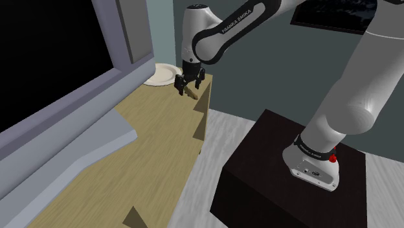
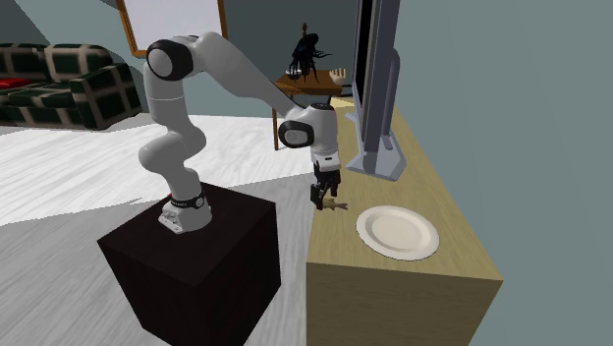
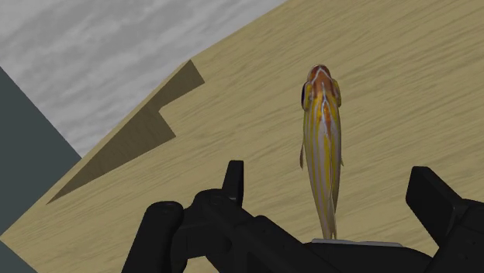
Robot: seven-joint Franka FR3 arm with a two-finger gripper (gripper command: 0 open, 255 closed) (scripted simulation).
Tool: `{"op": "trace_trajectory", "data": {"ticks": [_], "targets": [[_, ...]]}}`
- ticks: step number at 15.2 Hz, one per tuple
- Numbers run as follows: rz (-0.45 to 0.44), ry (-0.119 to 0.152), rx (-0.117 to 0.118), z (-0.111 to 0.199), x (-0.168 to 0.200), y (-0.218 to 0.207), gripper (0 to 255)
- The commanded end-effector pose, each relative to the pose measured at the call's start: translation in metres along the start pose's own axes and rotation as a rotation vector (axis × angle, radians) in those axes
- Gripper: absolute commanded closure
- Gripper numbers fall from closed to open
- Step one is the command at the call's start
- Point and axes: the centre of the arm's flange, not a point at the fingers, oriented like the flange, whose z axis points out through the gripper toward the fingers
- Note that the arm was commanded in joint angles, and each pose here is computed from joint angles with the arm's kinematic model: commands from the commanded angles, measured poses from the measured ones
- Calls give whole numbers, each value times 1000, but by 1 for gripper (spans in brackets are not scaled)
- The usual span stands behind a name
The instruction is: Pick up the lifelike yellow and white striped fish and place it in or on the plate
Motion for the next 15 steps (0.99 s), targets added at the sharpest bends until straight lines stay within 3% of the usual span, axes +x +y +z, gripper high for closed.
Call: {"op": "trace_trajectory", "data": {"ticks": [1, 3, 4, 15], "targets": [[0, 0, 0, 0, 0, 0, 0], [0, 0, 0, 0, 0, 0, 0], [0, 0, 0, 0, 0, 0, 255], [0, 0, 0, -10, 1, 0, 255]]}}
